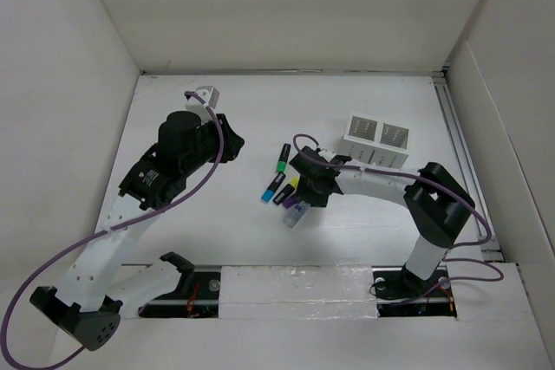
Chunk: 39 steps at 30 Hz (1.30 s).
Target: Organize the desk
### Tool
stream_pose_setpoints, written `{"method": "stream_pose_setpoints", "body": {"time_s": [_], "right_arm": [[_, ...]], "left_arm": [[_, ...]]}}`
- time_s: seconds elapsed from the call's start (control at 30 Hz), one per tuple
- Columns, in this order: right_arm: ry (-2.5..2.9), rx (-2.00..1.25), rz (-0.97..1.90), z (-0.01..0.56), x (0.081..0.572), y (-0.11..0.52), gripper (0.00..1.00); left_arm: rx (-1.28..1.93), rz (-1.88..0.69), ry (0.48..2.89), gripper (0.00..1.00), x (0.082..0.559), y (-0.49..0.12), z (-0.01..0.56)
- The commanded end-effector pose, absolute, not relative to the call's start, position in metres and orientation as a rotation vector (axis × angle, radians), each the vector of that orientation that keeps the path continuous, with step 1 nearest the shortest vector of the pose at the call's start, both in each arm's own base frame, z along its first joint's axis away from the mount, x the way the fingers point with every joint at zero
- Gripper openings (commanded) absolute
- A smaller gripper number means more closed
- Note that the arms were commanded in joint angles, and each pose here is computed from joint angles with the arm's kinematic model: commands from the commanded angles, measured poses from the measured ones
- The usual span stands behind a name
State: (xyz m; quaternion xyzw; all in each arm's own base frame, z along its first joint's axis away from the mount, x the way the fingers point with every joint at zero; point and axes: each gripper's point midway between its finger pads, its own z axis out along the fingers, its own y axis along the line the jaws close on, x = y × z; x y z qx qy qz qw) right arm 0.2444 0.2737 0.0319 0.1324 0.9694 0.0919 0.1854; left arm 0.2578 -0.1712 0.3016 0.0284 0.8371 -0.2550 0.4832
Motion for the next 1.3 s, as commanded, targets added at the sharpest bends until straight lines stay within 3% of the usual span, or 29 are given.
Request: {"method": "stream_pose_setpoints", "body": {"time_s": [0.0,0.23,0.27,0.33,0.37,0.47,0.6,0.87,1.1,1.27], "right_arm": [[2.711,0.417,0.292,0.029,0.248,0.274,0.49],[2.706,0.422,0.223,0.02,0.248,0.26,0.51],[2.704,0.425,0.222,0.018,0.246,0.257,0.4],[2.697,0.428,0.231,0.02,0.246,0.257,0.35],[2.691,0.428,0.234,0.022,0.247,0.257,0.26],[2.675,0.425,0.228,0.029,0.247,0.253,0.12],[2.576,0.408,0.273,0.068,0.252,0.253,0.03],[2.361,0.441,0.338,0.167,0.267,0.217,0.01],[2.074,0.633,0.283,0.256,0.332,0.122,0.03],[1.958,0.757,0.121,0.277,0.376,0.061,0.03]], "left_arm": [[0.071,-0.627,1.959,0.18,0.262,-0.169,0.328],[0.064,-0.631,1.962,0.18,0.261,-0.169,0.328],[0.059,-0.629,1.96,0.18,0.261,-0.168,0.328],[0.056,-0.629,1.958,0.18,0.261,-0.168,0.328],[0.052,-0.63,1.955,0.18,0.26,-0.168,0.329],[0.05,-0.641,1.961,0.18,0.26,-0.169,0.328],[0.049,-0.656,1.958,0.18,0.26,-0.171,0.329],[0.047,-0.708,1.958,0.19,0.262,-0.18,0.326],[0.091,-0.761,1.946,0.19,0.261,-0.191,0.331],[0.128,-0.8,1.961,0.19,0.258,-0.199,0.33]]}}
